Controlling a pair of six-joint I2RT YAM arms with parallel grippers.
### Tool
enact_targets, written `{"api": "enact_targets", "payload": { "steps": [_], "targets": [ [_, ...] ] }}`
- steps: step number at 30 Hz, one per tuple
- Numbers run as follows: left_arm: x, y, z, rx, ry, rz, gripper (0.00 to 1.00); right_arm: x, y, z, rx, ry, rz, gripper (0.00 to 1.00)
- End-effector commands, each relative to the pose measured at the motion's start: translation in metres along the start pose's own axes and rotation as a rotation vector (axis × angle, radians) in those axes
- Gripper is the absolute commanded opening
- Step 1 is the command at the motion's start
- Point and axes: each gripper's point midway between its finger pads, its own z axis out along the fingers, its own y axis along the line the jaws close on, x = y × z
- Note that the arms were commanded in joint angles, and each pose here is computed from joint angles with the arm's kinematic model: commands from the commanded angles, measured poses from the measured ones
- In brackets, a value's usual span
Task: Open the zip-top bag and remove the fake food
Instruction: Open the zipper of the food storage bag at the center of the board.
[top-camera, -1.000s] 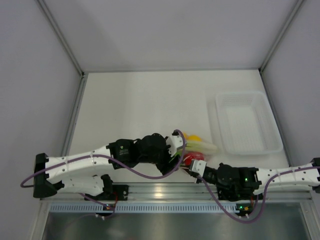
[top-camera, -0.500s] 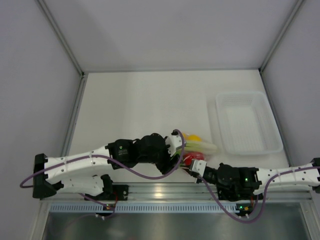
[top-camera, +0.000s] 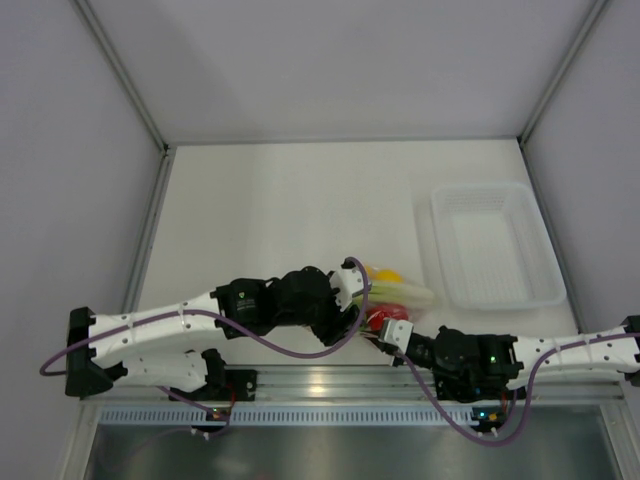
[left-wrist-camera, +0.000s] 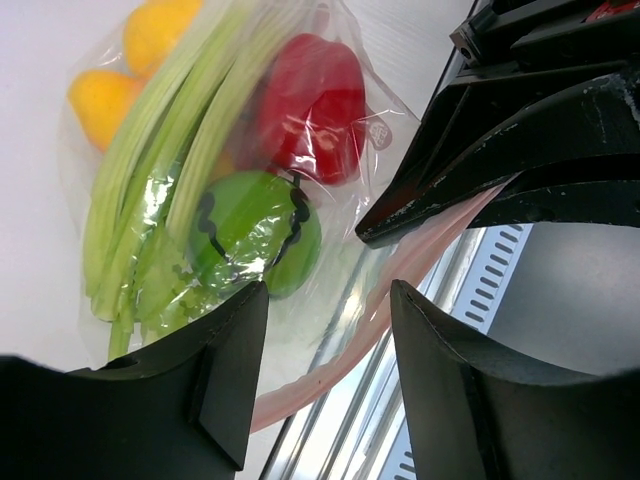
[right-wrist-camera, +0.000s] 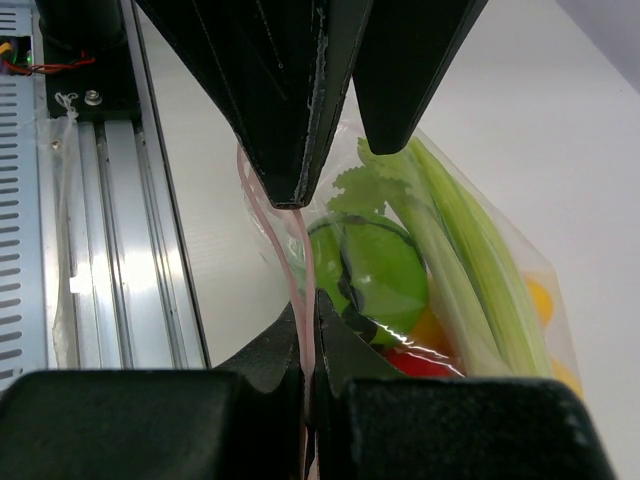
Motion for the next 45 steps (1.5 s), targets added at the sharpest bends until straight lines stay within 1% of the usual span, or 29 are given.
{"api": "enact_targets", "payload": {
  "steps": [1,8,11,15,19,23,25,26,30,33,36,39,40,41,42,43,45],
  "targets": [
    [-0.016,-0.003,0.000,0.013,-0.065,0.008,0.58,-0.017,0.001,0.000,-0.003,-0.054,0.030,0.00],
    [-0.001,-0.021,0.008,0.120,-0.037,0.001,0.55,-0.018,0.000,-0.001,0.005,-0.056,0.033,0.00],
    [0.003,-0.022,0.009,0.131,-0.030,0.004,0.53,-0.018,-0.001,-0.001,0.010,-0.051,0.038,0.00],
    [0.006,-0.018,0.011,0.108,-0.027,0.006,0.51,-0.019,-0.002,-0.002,0.012,-0.053,0.051,0.00],
    [0.007,0.001,0.013,0.010,-0.043,0.017,0.47,-0.026,-0.003,-0.005,0.012,-0.084,0.089,0.00],
    [0.006,0.005,0.017,-0.016,-0.042,0.032,0.46,-0.047,-0.008,-0.013,0.020,-0.167,0.150,0.00],
    [0.008,0.008,0.019,-0.027,-0.034,0.045,0.46,-0.054,-0.011,-0.017,0.022,-0.183,0.161,0.00],
    [0.009,0.010,0.020,-0.038,-0.032,0.047,0.46,-0.066,-0.015,-0.021,0.023,-0.210,0.173,0.00],
    [-0.001,0.014,0.015,-0.067,-0.066,0.050,0.45,-0.070,-0.016,-0.026,0.013,-0.202,0.149,0.00],
    [-0.015,0.017,0.006,-0.083,-0.108,0.060,0.33,-0.063,-0.015,-0.025,0.009,-0.159,0.128,0.00],
    [-0.023,0.020,0.000,-0.105,-0.136,0.077,0.29,-0.061,-0.015,-0.025,0.006,-0.152,0.124,0.00],
    [-0.028,0.015,-0.004,-0.076,-0.151,0.077,0.26,-0.062,-0.016,-0.026,0.008,-0.162,0.123,0.00],
    [-0.030,0.013,-0.005,-0.067,-0.155,0.077,0.18,-0.062,-0.015,-0.027,0.007,-0.162,0.121,0.00],
    [-0.032,0.012,-0.005,-0.061,-0.158,0.077,0.14,-0.061,-0.016,-0.026,0.008,-0.159,0.117,0.00],
    [-0.032,0.011,-0.004,-0.056,-0.155,0.076,0.11,-0.062,-0.016,-0.027,0.010,-0.160,0.117,0.00],
    [-0.036,0.009,-0.005,-0.049,-0.161,0.076,0.05,-0.062,-0.017,-0.026,0.012,-0.159,0.114,0.00],
    [-0.037,0.008,-0.001,-0.047,-0.155,0.080,0.01,-0.066,-0.018,-0.027,0.012,-0.164,0.107,0.00]
  ]
}}
